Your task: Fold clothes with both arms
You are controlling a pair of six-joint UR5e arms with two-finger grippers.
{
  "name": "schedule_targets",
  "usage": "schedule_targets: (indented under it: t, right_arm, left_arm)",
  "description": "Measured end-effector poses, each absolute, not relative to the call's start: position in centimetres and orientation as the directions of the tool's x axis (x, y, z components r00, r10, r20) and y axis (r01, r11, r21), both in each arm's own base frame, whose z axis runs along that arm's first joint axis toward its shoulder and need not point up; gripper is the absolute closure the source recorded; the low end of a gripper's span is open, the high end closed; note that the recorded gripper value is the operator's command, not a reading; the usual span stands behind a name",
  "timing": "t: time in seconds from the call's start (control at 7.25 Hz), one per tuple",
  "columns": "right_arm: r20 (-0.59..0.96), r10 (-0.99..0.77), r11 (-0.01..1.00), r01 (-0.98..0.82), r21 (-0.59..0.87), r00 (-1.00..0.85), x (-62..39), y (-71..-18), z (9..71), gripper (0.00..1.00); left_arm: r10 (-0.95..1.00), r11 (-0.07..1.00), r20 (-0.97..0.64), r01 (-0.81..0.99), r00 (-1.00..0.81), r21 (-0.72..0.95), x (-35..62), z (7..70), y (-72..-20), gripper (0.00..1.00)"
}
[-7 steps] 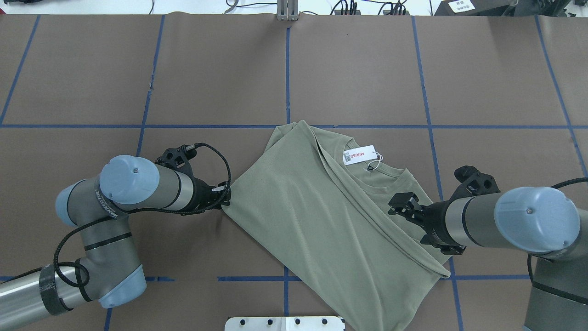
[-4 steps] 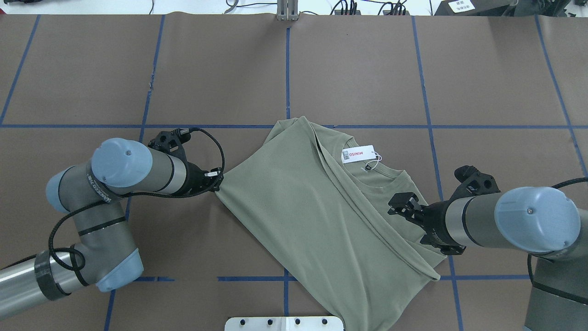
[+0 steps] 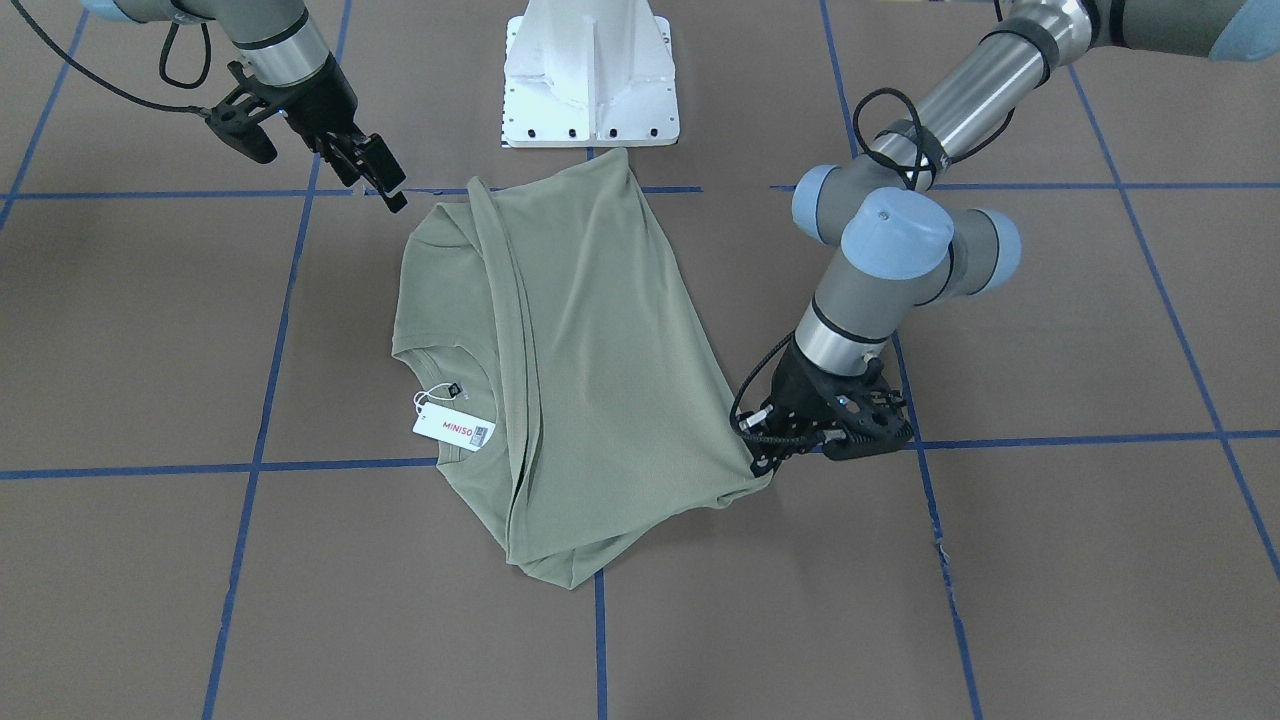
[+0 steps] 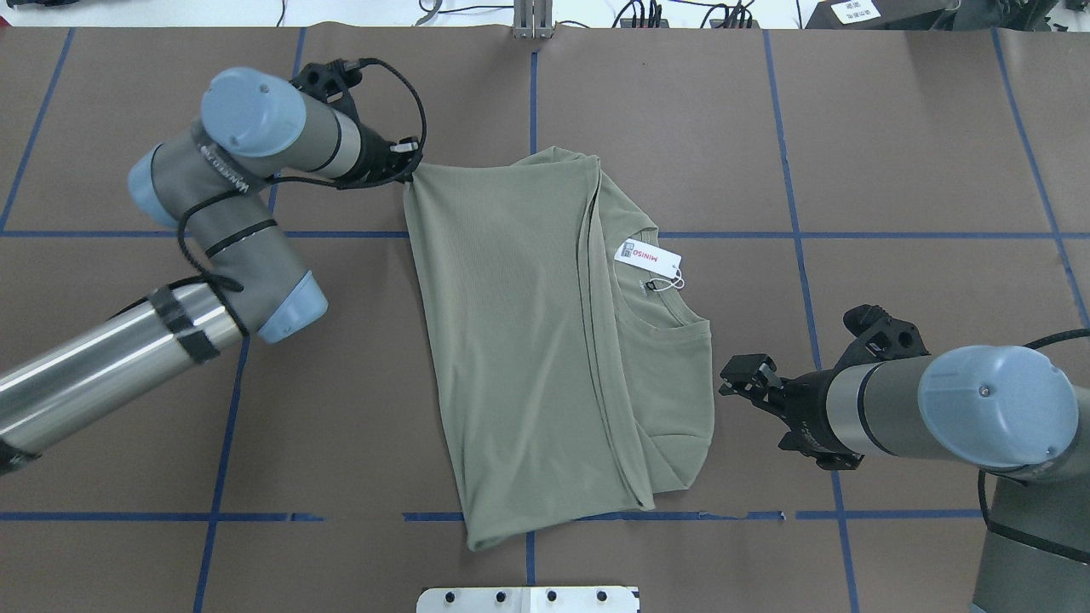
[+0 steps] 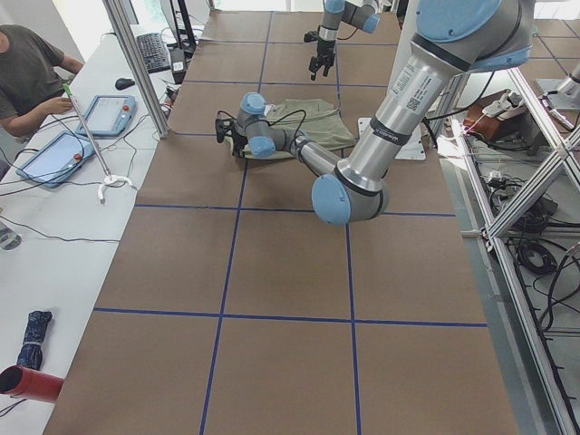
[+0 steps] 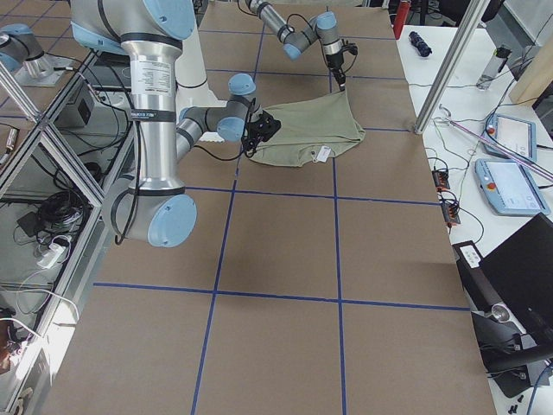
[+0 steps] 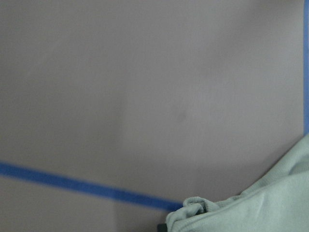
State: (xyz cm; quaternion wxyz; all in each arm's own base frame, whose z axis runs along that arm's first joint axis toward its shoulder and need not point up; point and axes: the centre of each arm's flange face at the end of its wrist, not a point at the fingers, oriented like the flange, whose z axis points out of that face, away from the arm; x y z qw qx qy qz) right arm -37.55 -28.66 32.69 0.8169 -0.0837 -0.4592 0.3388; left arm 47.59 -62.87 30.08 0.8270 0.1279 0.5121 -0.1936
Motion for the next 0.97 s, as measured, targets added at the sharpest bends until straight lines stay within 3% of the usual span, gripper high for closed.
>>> schedule_targets:
  t: [0.14,0.28,0.55,0.97]
  right_arm:
    - [0.696,0.631,0.754,-0.482,-0.446,0.343,-37.5,-28.9,32.6,0.0]
    - [0.698,0.633,0.75,-0.489,-0.445,0.336,-37.4,-29.3,32.5,0.0]
    - [0.72,0.62,0.752,-0.496,-0.434,0.31,-38.7,-30.7,31.2,0.0]
    - [0.775,0.518,0.827,-0.446,-0.343,0.363,-45.0,-33.0,28.7,0.0]
  left_arm:
    - [-0.186,0.874,-0.903,0.485,0.388,0.028,48.4,30.1,-66.6,0.47]
    - [-0.183,0.86,-0.901,0.507,0.393,0.047,48.7,30.2,-68.7,0.34]
    - [-0.141,0.857,-0.911,0.509,0.389,0.084,47.6,29.6,-68.8,0.34]
    - [-0.065,0.909,-0.95,0.412,0.305,0.07,41.5,31.5,-60.6,0.34]
